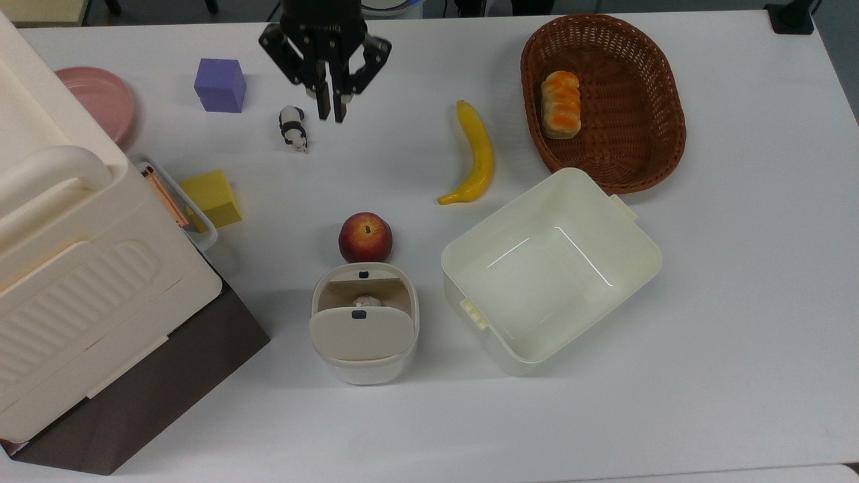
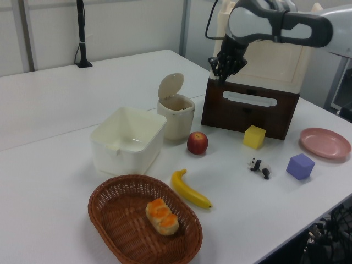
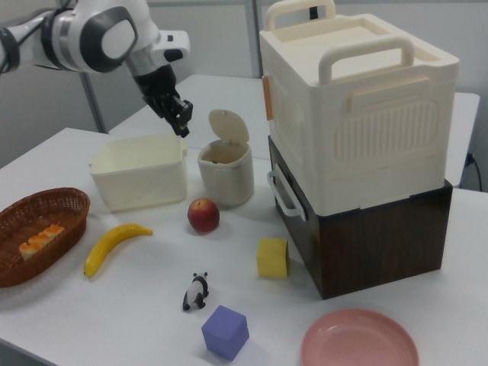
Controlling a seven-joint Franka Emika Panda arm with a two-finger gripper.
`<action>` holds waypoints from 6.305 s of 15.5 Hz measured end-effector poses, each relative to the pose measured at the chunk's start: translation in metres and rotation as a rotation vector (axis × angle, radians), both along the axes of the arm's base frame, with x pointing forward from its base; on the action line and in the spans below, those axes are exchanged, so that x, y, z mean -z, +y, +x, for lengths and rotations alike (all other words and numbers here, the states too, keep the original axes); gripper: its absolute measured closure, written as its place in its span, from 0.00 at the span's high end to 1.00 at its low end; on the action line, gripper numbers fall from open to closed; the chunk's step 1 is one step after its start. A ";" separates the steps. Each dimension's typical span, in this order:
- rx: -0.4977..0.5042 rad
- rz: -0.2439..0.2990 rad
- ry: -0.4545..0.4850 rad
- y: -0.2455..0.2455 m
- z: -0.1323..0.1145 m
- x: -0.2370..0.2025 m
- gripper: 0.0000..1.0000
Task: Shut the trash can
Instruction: 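Lower the gripper over the trash can's raised flip lid, then push the flip lid down with the gripper fingers, then press the lid flat onto the trash can rim with the gripper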
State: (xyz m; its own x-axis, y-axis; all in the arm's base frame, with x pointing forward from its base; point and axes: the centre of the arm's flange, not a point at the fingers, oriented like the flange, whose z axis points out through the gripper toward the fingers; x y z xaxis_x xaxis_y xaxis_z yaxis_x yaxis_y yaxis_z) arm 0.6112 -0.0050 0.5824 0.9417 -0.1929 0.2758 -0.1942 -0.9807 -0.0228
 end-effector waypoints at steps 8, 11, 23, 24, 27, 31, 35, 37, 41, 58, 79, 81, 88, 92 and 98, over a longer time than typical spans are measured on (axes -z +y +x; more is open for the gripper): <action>0.015 -0.001 -0.170 0.001 0.061 0.021 0.01; 0.015 -0.001 -0.181 0.001 0.061 0.015 0.01; -0.016 -0.022 -0.462 0.008 0.113 0.029 0.01; -0.019 -0.027 -0.471 0.008 0.114 0.028 0.01; -0.028 -0.040 -0.488 0.009 0.116 0.031 0.01; -0.041 -0.055 -0.502 0.011 0.128 0.045 0.01; -0.047 -0.059 -0.527 0.014 0.135 0.041 0.01; -0.065 -0.070 -0.540 0.021 0.136 0.039 0.01; -0.092 -0.092 -0.521 0.031 0.140 0.054 0.01; -0.130 -0.126 -0.490 0.042 0.144 0.077 0.01; -0.138 -0.133 -0.402 0.040 0.137 0.123 0.01; -0.133 -0.134 -0.387 0.036 0.133 0.127 0.01; -0.123 -0.136 -0.318 0.027 0.125 0.152 0.01; -0.137 -0.153 -0.298 0.027 0.122 0.162 0.01; -0.156 -0.178 -0.292 0.028 0.119 0.163 0.01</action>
State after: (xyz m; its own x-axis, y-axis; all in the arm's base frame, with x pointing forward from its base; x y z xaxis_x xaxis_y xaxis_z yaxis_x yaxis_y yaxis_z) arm 0.7301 0.0229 0.4191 0.8324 0.0222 0.5537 -0.0523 -0.9916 0.1184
